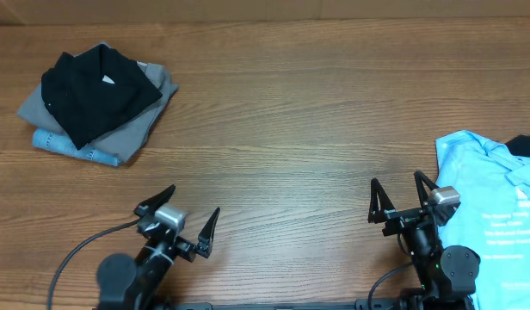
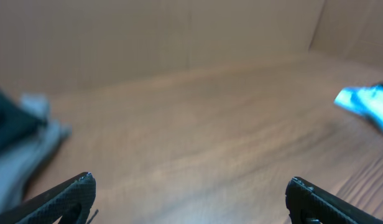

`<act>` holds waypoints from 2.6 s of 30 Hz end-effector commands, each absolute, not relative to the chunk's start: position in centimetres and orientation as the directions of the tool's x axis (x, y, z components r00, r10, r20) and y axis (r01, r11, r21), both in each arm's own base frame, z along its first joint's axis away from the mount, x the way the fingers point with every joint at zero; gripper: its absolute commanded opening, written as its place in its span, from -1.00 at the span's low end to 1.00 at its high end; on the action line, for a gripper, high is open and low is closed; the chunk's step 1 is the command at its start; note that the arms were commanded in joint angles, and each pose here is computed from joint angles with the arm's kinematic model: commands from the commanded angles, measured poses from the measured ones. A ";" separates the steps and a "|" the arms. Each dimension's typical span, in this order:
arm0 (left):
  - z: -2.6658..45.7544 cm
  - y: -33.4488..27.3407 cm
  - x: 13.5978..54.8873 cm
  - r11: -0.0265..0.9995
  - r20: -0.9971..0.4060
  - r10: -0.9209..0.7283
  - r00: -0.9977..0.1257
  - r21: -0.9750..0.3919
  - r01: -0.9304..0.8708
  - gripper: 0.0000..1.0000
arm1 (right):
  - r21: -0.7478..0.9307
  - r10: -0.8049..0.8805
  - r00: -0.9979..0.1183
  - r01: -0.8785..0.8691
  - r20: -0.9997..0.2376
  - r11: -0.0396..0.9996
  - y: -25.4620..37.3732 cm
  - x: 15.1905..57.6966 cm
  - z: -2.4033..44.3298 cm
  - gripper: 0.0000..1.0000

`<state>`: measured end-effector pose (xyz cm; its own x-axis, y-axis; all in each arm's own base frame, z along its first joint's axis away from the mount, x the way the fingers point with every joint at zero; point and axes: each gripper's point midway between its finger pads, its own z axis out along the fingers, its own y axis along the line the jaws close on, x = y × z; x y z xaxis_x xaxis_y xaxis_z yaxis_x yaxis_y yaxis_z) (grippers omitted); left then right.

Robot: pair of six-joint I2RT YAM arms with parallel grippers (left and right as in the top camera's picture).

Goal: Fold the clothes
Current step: 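Reach the right gripper to the light-blue T-shirt and grasp it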

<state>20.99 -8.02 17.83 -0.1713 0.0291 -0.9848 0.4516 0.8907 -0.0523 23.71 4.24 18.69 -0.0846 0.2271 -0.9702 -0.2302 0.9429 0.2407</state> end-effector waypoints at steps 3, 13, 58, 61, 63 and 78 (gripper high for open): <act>26.7 -8.6 19.2 0.869 -0.991 -0.033 -0.128 -0.092 0.486 1.00 | 0.315 0.314 -0.052 -0.291 -0.948 0.903 5.0 21.8 26.3 1.00; 31.8 -9.5 26.1 0.848 -0.803 -0.073 -0.591 -0.362 0.388 1.00 | 0.335 0.321 -0.509 0.065 -0.799 0.940 2.1 27.2 27.5 1.00; 28.0 -17.1 30.0 0.751 -0.590 0.253 -0.767 -0.379 0.540 1.00 | 0.168 0.862 -0.470 0.850 -0.189 0.500 -17.3 36.1 3.6 0.43; 27.9 -17.1 30.0 0.752 -0.589 0.253 -0.767 -0.380 0.539 1.00 | 0.181 0.876 -0.453 0.859 -0.167 0.479 -16.8 35.9 3.0 -0.06; 28.0 -17.1 30.0 0.752 -0.591 0.253 -0.766 -0.379 0.540 1.00 | 0.268 0.863 -0.485 0.821 -0.141 0.505 -15.6 37.2 3.6 -0.71; 28.0 -17.1 30.0 0.752 -0.591 0.253 -0.766 -0.379 0.540 1.00 | 0.651 0.714 -0.611 0.393 -0.342 0.649 -9.4 43.8 21.2 -0.93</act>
